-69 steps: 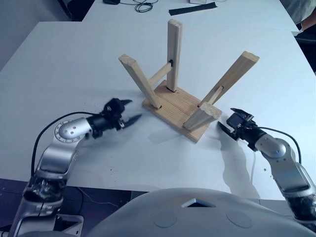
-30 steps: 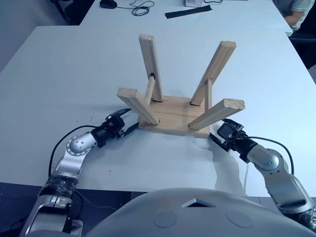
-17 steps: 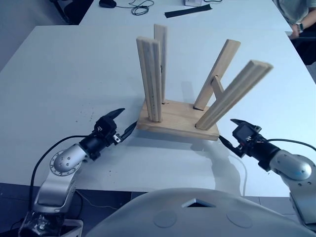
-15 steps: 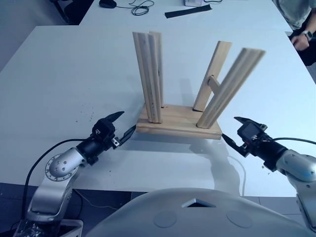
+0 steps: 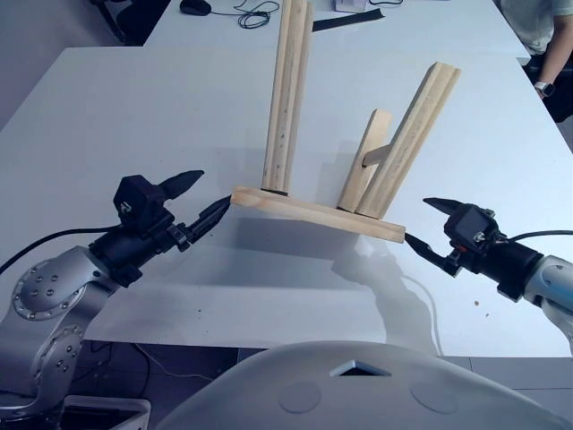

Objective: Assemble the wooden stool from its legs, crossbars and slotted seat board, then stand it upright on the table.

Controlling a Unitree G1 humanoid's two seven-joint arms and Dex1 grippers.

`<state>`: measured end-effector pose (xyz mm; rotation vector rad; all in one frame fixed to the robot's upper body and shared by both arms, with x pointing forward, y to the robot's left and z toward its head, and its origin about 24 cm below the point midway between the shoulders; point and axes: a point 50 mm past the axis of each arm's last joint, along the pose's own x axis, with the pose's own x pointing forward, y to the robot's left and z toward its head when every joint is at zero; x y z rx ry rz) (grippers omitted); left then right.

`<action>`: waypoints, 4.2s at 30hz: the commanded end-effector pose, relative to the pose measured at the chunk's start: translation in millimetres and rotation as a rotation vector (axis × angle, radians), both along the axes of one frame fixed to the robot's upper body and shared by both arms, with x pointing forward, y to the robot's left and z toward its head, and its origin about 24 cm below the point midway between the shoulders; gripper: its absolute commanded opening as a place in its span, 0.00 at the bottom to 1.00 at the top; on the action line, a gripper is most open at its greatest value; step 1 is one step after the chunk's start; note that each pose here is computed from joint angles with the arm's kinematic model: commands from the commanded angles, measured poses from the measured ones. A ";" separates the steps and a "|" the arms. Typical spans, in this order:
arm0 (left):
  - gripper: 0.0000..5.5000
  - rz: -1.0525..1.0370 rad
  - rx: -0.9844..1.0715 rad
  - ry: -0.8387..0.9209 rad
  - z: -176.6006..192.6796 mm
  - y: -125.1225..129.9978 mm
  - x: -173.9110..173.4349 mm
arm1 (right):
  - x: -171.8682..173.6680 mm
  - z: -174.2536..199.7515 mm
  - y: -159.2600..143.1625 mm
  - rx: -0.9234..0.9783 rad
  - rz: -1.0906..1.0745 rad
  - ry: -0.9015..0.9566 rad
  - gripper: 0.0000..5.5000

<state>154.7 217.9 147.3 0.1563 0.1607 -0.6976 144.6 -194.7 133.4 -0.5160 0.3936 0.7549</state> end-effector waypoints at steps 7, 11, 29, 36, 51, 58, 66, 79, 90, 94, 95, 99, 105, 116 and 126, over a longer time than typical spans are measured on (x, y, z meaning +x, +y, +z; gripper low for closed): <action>0.59 -0.299 -0.094 0.197 -9.0 -25.0 -28.5 | -12.5 22.7 24.7 0.129 0.286 0.040 0.63; 0.59 -0.330 -0.101 0.203 -0.2 -21.0 -21.1 | -11.7 28.7 23.3 0.130 0.313 0.069 0.63; 0.59 -0.201 0.195 0.073 -60.4 13.2 8.4 | -1.7 -35.4 -18.1 -0.064 0.121 0.095 0.63; 0.59 -0.223 0.293 0.051 -91.0 17.8 5.7 | 5.1 -60.5 -19.9 -0.073 0.088 0.058 0.63; 0.59 -0.316 0.231 0.017 -109.7 -18.4 1.8 | 0.0 -80.0 14.4 -0.014 0.143 -0.015 0.63; 0.59 -0.364 0.145 -0.031 -74.5 -19.5 -0.9 | -6.7 -53.0 17.2 0.055 0.135 -0.026 0.63; 0.59 -0.358 0.024 -0.034 -42.6 -27.1 0.8 | -10.0 -16.0 29.6 0.154 0.189 -0.065 0.63; 0.59 -0.481 -0.342 0.171 38.5 -28.6 -0.7 | -6.0 93.1 39.6 0.549 0.404 -0.175 0.63; 0.59 -0.494 -0.529 0.344 80.8 -26.9 16.8 | 0.7 130.7 37.3 0.648 0.417 -0.102 0.63; 0.59 -0.480 -0.257 0.389 40.2 -18.4 -2.1 | 21.0 90.0 -1.9 0.424 0.185 -0.042 0.63; 0.59 -0.498 -0.195 0.413 30.7 -14.7 -9.3 | 27.5 80.5 -17.4 0.361 0.123 -0.058 0.63; 0.59 -0.539 -0.015 0.472 -3.4 2.7 -31.5 | 48.8 44.5 -68.0 0.159 -0.096 -0.153 0.63; 0.59 -0.224 0.167 0.360 -57.5 -1.2 -25.8 | 50.7 -35.2 -53.0 -0.032 -0.123 -0.192 0.63; 0.59 -0.327 0.219 0.361 -95.1 -21.2 -28.3 | 56.8 -117.9 -5.5 0.024 -0.022 -0.206 0.63; 0.59 -0.276 0.137 0.345 -93.3 -15.9 -10.9 | 16.3 -95.1 12.1 0.102 0.115 -0.155 0.63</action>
